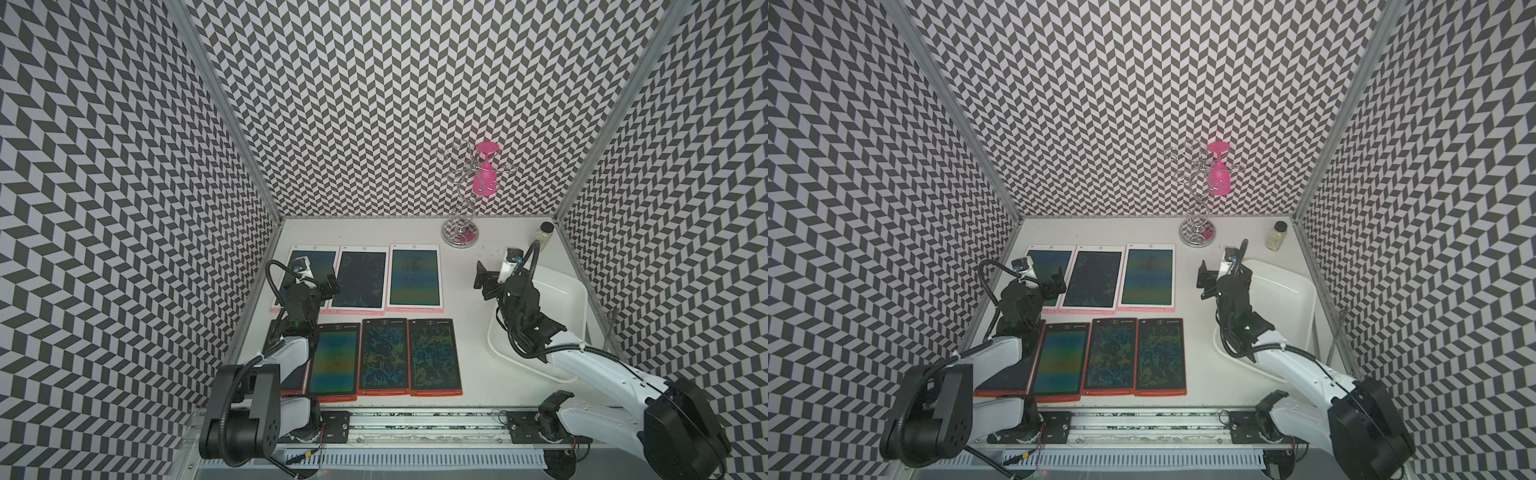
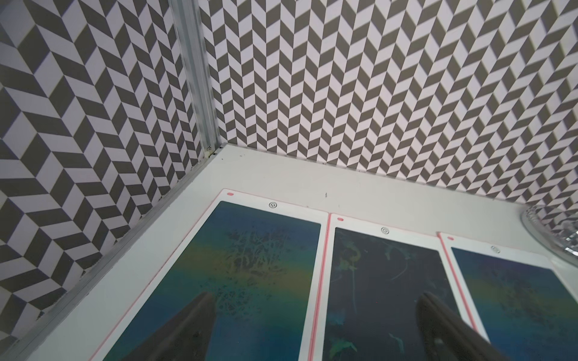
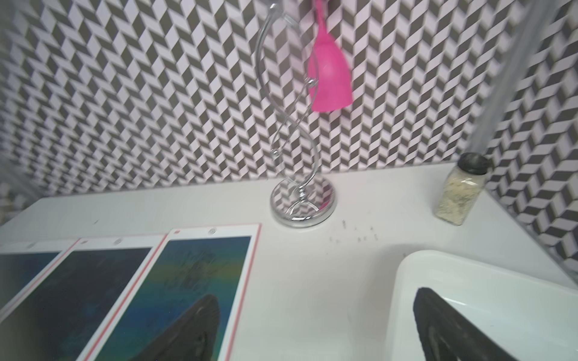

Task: Take out the writing tablet from the storage box
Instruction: Reset both arms

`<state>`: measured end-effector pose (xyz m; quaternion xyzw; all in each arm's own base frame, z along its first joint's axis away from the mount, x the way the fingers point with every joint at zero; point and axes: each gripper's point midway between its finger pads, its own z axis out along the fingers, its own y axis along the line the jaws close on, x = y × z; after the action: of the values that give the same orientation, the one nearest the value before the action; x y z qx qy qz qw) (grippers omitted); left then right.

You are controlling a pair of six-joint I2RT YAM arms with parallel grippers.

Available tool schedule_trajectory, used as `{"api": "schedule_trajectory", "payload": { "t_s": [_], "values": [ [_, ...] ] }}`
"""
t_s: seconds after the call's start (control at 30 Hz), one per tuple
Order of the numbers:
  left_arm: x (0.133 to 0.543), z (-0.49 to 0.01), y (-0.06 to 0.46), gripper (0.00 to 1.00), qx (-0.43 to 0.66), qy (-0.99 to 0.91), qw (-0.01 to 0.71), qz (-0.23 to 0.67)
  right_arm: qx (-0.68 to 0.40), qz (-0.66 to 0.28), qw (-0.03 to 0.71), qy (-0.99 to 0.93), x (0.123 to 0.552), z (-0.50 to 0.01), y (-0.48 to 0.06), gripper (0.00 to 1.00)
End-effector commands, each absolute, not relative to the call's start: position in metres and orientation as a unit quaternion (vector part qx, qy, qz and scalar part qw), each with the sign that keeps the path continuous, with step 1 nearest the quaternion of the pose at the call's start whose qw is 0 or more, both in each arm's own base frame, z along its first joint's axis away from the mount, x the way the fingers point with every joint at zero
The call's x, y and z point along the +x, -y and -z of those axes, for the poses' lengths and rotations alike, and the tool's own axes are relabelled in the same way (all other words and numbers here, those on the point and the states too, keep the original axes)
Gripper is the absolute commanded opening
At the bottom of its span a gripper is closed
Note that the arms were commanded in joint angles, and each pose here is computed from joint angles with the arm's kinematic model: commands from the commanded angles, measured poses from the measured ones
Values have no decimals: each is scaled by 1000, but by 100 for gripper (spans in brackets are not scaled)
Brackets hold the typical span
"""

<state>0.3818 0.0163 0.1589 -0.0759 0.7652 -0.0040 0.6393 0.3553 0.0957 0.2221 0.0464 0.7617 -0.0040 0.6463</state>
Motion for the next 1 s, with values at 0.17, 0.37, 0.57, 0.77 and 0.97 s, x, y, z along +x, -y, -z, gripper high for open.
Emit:
{"api": "schedule_trajectory", "payload": {
  "t_s": [0.17,0.37,0.57,0.77,0.97],
  "values": [
    [395,-154,-10,99,-26,-738,675,0,186,142,725,-648,330,-243,6,99],
    [391,-148,-3,100,-5,-733,681,7,167,102,734,-650,320,-205,40,99],
    [390,-144,-1,100,-1,-732,681,-1,135,63,731,-666,332,-181,30,99],
    [387,-145,1,100,4,-727,687,-1,72,32,753,-653,331,-177,9,99],
    [386,-145,2,99,5,-725,689,-3,-26,3,754,-656,338,-170,-25,99]
  ]
}}
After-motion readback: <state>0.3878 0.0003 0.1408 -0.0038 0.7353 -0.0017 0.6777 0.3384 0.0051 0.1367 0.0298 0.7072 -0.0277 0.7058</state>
